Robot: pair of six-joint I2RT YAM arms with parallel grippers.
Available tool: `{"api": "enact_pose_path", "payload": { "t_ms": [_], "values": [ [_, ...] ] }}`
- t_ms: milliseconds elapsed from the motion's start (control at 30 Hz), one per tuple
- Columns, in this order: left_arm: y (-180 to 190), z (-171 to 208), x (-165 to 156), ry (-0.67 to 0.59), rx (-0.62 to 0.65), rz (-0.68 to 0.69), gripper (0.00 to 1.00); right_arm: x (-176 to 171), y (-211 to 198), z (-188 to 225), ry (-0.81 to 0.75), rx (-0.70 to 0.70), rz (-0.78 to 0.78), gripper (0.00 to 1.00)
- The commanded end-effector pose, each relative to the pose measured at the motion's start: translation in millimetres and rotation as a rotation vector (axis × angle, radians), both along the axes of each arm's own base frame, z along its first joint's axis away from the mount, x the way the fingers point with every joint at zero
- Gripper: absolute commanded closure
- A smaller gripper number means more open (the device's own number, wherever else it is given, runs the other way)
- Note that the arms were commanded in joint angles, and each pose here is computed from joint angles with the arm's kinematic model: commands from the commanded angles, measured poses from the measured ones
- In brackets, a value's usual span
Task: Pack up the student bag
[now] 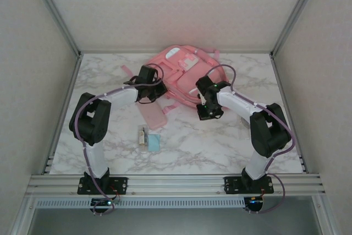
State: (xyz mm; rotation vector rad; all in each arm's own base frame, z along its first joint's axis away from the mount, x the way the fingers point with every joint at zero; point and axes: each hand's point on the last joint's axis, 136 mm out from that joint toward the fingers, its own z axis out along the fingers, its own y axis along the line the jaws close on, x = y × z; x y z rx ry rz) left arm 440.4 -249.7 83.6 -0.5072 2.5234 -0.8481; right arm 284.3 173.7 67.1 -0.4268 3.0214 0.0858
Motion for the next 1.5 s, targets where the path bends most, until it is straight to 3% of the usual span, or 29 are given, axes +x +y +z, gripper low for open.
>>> {"api": "enact_pose_path", "payload": {
  "t_ms": [0,200,233,267,333,433,500,633,800,967,1067,1300,1367,1400,1467],
  "values": [
    [59,22,58,-0.153,0.128,0.147,1.00,-35,-59,-3,0.129,-0.262,0.012,1.00],
    [66,23,80,-0.129,0.167,0.094,1.00,-27,-28,-1,0.116,-0.103,-0.011,1.00],
    [64,26,81,-0.125,0.158,0.084,0.96,-24,-18,1,0.109,-0.058,-0.012,1.00],
    [60,28,79,-0.123,0.144,0.078,0.81,-22,-10,2,0.100,-0.020,-0.013,1.00],
    [56,32,69,-0.097,0.108,0.088,0.38,-16,11,5,0.093,0.085,-0.022,1.00],
    [44,38,40,-0.069,0.027,0.095,0.24,-10,33,11,0.089,0.196,-0.033,1.00],
    [33,41,15,-0.062,-0.019,0.098,0.18,-7,41,13,0.089,0.236,-0.039,1.00],
    [7,41,-31,-0.043,-0.107,0.123,0.17,-6,44,11,0.097,0.248,-0.037,1.00],
    [-30,44,-61,-0.039,-0.201,0.150,0.14,-9,45,8,0.105,0.257,-0.036,1.00],
    [-72,36,-74,0.001,-0.238,0.116,0.19,-12,45,8,0.098,0.277,-0.052,1.00],
    [-90,20,-80,0.038,-0.242,0.101,0.30,-14,46,8,0.095,0.289,-0.058,1.00],
    [-112,-4,-79,0.074,-0.234,0.084,0.64,-18,29,3,0.088,0.210,-0.021,1.00],
    [-109,-7,-79,0.067,-0.202,0.077,0.81,-16,21,3,0.075,0.169,-0.003,1.00],
    [-106,-9,-77,0.063,-0.184,0.078,0.95,-15,15,3,0.065,0.140,0.004,1.00],
    [-96,-11,-75,0.060,-0.154,0.080,1.00,-9,1,4,0.038,0.071,0.014,1.00]
  ]
}}
